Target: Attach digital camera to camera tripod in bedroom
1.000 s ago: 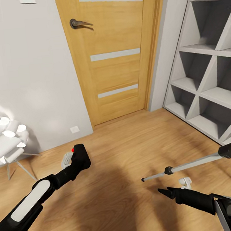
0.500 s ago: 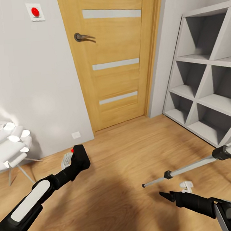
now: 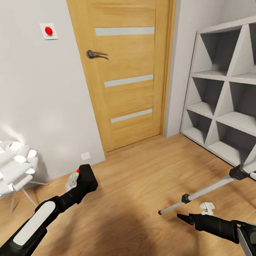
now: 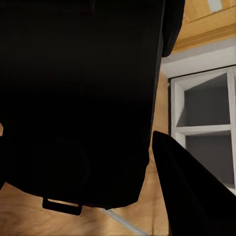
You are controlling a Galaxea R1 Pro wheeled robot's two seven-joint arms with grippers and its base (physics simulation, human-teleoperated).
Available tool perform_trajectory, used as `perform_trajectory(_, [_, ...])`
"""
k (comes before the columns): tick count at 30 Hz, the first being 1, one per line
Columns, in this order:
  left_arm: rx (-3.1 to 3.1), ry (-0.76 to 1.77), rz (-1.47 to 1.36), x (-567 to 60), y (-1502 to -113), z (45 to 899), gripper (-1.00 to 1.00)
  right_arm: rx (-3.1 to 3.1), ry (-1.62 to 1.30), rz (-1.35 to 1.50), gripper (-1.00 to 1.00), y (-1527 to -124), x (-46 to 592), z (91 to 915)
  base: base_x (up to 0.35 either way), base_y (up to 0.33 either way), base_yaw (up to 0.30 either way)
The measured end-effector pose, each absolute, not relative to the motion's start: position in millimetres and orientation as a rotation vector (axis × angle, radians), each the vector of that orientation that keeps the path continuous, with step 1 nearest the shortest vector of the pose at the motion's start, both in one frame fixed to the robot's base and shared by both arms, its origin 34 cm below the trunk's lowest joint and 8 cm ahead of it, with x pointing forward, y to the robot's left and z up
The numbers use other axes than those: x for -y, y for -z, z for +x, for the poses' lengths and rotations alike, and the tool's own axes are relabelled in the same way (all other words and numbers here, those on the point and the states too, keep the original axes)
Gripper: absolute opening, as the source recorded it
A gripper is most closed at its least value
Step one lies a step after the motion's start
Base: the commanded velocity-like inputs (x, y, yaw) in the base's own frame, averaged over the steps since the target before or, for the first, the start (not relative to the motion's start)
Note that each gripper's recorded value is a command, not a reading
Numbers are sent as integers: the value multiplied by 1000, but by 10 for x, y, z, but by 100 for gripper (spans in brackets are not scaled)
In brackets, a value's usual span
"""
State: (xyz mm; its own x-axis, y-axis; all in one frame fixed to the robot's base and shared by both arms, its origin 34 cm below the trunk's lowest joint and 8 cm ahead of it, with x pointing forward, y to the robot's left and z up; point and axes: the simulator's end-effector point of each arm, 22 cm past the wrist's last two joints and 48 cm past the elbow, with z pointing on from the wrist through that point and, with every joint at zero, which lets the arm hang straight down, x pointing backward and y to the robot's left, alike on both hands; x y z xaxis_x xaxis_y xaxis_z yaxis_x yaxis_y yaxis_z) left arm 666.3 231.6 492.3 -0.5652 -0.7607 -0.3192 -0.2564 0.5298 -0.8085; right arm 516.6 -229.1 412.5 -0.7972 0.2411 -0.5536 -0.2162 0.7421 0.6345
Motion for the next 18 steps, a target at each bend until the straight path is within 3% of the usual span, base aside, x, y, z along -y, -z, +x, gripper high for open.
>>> perform_trajectory(4, [-2124,865,-860,-2505,-4795,6626,-100,-2340,-935,51,100,-3981,2330,5095,0,0,0])
perform_trajectory(8, [-2228,585,-914,-2998,-4533,6459,-100,-2326,-895,39,100,-3888,2384,5087,0,0,0])
perform_trajectory(18, [-2361,340,-898,-3284,-3953,6074,-100,-2300,-814,12,100,-4038,2638,5149,0,0,0])
